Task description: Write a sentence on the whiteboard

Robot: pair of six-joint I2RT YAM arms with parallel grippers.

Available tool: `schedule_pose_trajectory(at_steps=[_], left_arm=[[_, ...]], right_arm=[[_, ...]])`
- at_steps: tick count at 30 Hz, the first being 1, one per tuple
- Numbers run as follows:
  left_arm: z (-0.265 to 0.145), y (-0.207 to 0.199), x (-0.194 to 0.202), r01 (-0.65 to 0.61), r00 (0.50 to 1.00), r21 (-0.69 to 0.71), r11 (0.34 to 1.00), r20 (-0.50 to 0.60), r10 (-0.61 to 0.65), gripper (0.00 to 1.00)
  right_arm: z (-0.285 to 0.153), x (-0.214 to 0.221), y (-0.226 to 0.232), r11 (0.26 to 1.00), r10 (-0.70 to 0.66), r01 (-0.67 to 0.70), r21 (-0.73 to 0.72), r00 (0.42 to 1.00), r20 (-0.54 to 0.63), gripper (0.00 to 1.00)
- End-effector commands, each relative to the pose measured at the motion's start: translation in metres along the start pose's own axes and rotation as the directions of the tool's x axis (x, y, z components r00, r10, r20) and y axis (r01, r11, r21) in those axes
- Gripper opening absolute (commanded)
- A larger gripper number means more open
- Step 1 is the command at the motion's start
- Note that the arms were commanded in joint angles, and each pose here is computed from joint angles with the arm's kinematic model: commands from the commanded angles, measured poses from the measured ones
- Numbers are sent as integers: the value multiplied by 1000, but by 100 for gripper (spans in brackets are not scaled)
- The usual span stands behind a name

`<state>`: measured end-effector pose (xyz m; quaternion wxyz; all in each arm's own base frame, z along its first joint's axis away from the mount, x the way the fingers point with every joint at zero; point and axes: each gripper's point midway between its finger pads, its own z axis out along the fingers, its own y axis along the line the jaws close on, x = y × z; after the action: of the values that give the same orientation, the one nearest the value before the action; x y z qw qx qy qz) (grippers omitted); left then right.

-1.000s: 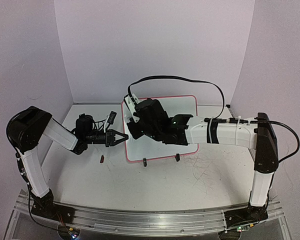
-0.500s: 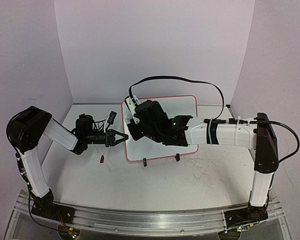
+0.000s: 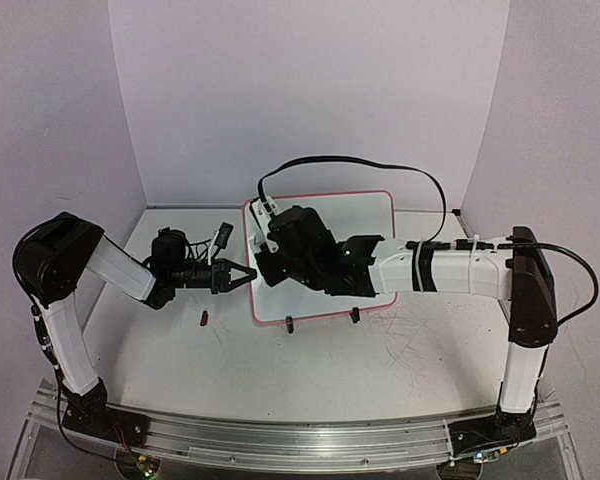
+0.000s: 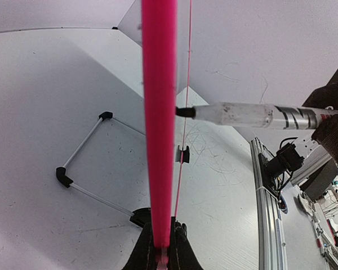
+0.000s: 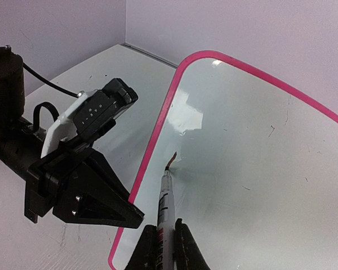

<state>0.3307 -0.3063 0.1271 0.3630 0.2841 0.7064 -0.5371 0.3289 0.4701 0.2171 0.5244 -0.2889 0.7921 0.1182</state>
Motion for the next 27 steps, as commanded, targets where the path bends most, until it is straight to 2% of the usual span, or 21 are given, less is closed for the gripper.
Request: schedule_pose_trajectory(at_steps=[1,14,22,27], left_arm=[[0,-3,-10,-57,998,-10,998,29,57,0],[0,-3,-9,-55,998,-10,998,29,55,0],[0,-3,-9,-55,998,-10,998,29,55,0],[1,-3,-9,-54,998,-10,998,29,55,0]], right_arm=[[-7,-4,-8,999,23,-23,31,1000,5,0],[-11,-4,-11,999,32,-32,39,999,2,0],[-30,-36,-10,996,92,-90,-25,992,88,0],[-31,-33,-13,996,91,-91,-10,992,88,0]])
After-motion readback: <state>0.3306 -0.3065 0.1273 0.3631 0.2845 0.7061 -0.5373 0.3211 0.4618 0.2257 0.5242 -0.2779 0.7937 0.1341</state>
